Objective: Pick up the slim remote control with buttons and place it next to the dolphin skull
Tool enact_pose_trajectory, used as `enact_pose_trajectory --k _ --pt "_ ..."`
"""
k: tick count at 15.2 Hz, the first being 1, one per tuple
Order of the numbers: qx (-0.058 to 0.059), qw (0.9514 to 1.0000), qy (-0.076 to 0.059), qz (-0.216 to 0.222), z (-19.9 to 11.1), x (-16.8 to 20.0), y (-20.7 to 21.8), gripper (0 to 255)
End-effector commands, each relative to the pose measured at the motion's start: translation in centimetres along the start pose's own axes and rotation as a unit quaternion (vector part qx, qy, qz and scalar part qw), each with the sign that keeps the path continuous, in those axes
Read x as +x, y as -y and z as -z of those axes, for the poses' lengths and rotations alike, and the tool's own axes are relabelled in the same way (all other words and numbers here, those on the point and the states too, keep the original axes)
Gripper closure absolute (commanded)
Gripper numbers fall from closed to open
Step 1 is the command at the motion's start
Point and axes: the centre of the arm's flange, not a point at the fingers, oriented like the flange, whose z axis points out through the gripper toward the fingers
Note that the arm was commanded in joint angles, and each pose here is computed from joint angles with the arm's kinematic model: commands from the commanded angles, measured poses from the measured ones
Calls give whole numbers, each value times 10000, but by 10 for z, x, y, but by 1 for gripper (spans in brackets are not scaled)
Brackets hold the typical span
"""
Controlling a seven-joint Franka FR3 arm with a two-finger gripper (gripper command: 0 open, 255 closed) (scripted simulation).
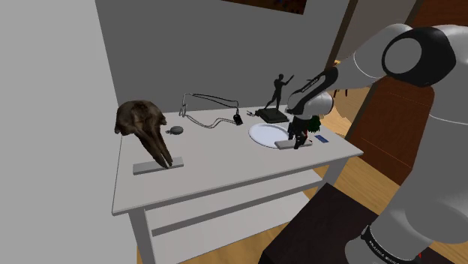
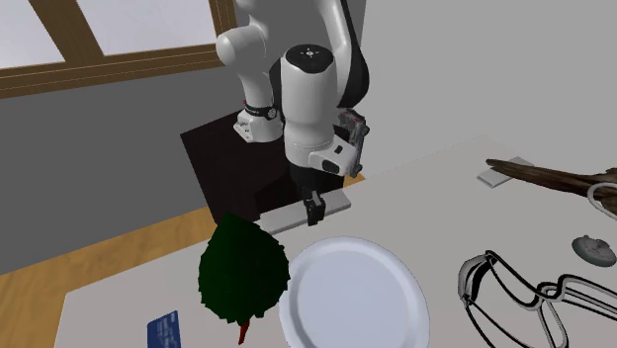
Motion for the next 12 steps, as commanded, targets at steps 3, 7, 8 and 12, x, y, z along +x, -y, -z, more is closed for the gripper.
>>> enact_pose_trajectory --k 3,7,8,12 --pt "2 10000 1 0 21 0 0 255" --pt "2 10000 1 0 42 -1 1 255" --pt "2 10000 1 0 48 -1 1 255" --pt "2 10000 1 0 69 -1 1 255"
